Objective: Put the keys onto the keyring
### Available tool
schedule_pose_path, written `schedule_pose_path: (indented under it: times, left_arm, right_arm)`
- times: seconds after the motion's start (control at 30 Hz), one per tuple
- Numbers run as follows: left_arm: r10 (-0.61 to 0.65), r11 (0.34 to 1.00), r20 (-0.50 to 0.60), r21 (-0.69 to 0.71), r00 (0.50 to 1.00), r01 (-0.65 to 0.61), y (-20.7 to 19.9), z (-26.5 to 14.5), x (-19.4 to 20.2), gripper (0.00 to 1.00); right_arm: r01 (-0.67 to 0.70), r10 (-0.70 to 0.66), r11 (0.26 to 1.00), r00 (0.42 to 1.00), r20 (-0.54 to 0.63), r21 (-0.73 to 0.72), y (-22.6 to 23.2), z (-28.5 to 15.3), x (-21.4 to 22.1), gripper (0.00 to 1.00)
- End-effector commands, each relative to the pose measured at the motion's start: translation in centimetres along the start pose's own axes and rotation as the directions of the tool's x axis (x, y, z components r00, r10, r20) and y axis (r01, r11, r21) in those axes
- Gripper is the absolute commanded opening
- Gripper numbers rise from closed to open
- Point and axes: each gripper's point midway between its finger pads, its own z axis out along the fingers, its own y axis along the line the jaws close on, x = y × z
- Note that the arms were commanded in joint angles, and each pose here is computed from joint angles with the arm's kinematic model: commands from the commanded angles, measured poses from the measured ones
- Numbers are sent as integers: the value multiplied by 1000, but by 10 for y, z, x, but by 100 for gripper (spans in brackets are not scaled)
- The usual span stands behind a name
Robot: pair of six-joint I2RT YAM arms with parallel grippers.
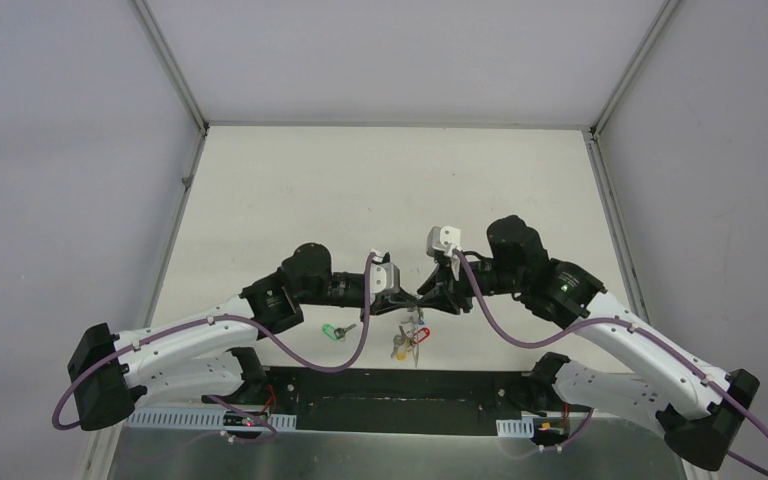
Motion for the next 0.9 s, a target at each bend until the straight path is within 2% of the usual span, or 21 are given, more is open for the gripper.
schedule_pose_path:
  times: [0.0, 0.07, 0.13, 0.43, 0.73, 0.87]
  left_arm:
    - [43, 999, 90, -7, 995, -43, -2, -4, -26, 0]
    - [46, 999, 106, -9, 993, -46, -3, -5, -28, 0]
    - [53, 999, 125, -8, 991, -52, -4, -7, -30, 0]
    - [73, 997, 164, -8, 984, -73, -6, -9, -38, 0]
    - [64, 998, 159, 0, 985, -65, -7, -8, -36, 0]
    - [64, 998, 165, -3, 984, -65, -6, -8, -38, 0]
  right_arm:
    - [79, -87, 993, 991, 97, 91, -9, -10, -22, 38]
    - [85, -100, 989, 988, 122, 120, -11, -12, -21, 48]
    - [91, -111, 987, 983, 149, 132, -10, -14, -20, 52]
    - [98, -110, 992, 980, 167, 78, -3, -6, -14, 49]
    - [99, -103, 995, 981, 165, 34, -2, 2, -17, 28]
    - [96, -100, 995, 982, 163, 31, -2, 3, -17, 15]
